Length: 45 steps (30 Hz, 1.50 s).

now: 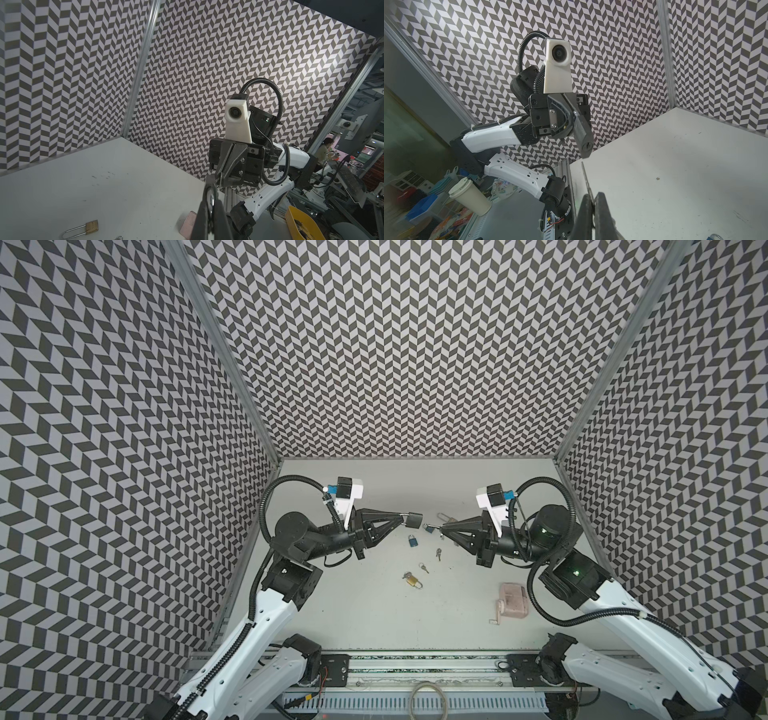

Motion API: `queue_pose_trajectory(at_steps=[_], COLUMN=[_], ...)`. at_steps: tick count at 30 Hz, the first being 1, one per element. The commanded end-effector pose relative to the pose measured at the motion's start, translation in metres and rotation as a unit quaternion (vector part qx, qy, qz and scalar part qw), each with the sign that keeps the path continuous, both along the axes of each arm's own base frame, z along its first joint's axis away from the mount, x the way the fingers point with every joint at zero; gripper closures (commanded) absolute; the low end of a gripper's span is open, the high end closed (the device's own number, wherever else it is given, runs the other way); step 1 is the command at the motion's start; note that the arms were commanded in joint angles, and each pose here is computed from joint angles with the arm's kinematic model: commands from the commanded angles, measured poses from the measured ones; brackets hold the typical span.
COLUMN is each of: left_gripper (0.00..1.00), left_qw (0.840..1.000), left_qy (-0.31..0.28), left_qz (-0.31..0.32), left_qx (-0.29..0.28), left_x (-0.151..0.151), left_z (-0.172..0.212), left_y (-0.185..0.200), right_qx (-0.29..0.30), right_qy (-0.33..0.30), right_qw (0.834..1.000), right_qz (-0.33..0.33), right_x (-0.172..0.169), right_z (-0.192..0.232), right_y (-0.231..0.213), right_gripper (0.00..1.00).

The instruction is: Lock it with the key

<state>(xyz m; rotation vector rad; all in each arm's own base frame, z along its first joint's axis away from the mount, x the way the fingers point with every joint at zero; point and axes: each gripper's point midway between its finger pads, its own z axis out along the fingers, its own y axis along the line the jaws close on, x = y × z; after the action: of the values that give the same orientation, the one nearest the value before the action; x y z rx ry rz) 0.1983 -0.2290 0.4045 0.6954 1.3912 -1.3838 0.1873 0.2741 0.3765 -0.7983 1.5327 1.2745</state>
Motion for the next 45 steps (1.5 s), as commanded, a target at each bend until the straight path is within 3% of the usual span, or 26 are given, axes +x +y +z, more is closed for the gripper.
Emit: queue_pose_trajectory(at_steps=[1,4,6,11,14,19,23,37,45], left_gripper=[1.0,1.0,1.0,1.0,1.0,1.0,1.0,1.0,1.0], left_qw=[1.0,0.998,0.989,0.943,0.919,0.916,0.915,0.92,0.917], left_qy=[-0.026,0.001,0.038,0.132,0.167,0.177,0.179,0.18,0.181], left_qz=[0.008,0.066,0.138,0.292,0.336,0.339,0.338,0.327,0.335], left_qx=[-0.013,0.004,0.031,0.095,0.118,0.123,0.127,0.121,0.118], left_x=[-0.005,0.015,0.04,0.083,0.089,0.085,0.084,0.083,0.078], left_z=[0.019,0.008,-0.009,-0.064,-0.089,-0.102,-0.106,-0.104,-0.106], left_y=[0.009,0.017,0.026,0.062,0.077,0.081,0.082,0.079,0.084], right_qx=[-0.009,-0.04,-0.066,-0.125,-0.161,-0.248,-0.291,-0.338,-0.335], right_qy=[-0.006,0.019,0.053,0.109,0.142,0.162,0.181,0.226,0.249], right_qw=[1.0,0.998,0.995,0.982,0.971,0.946,0.932,0.908,0.908], right_qz=[-0.028,-0.049,-0.057,-0.096,-0.102,-0.133,-0.119,-0.097,-0.048], right_x=[0.005,0.016,0.025,0.031,0.035,0.053,0.057,0.055,0.027], right_z=[-0.008,-0.033,-0.06,-0.13,-0.168,-0.224,-0.255,-0.311,-0.326], right_y=[-0.007,-0.006,0.0,0.025,0.035,0.033,0.039,0.047,0.065], right_gripper=[1.0,1.0,1.0,1.0,1.0,1.0,1.0,1.0,1.0])
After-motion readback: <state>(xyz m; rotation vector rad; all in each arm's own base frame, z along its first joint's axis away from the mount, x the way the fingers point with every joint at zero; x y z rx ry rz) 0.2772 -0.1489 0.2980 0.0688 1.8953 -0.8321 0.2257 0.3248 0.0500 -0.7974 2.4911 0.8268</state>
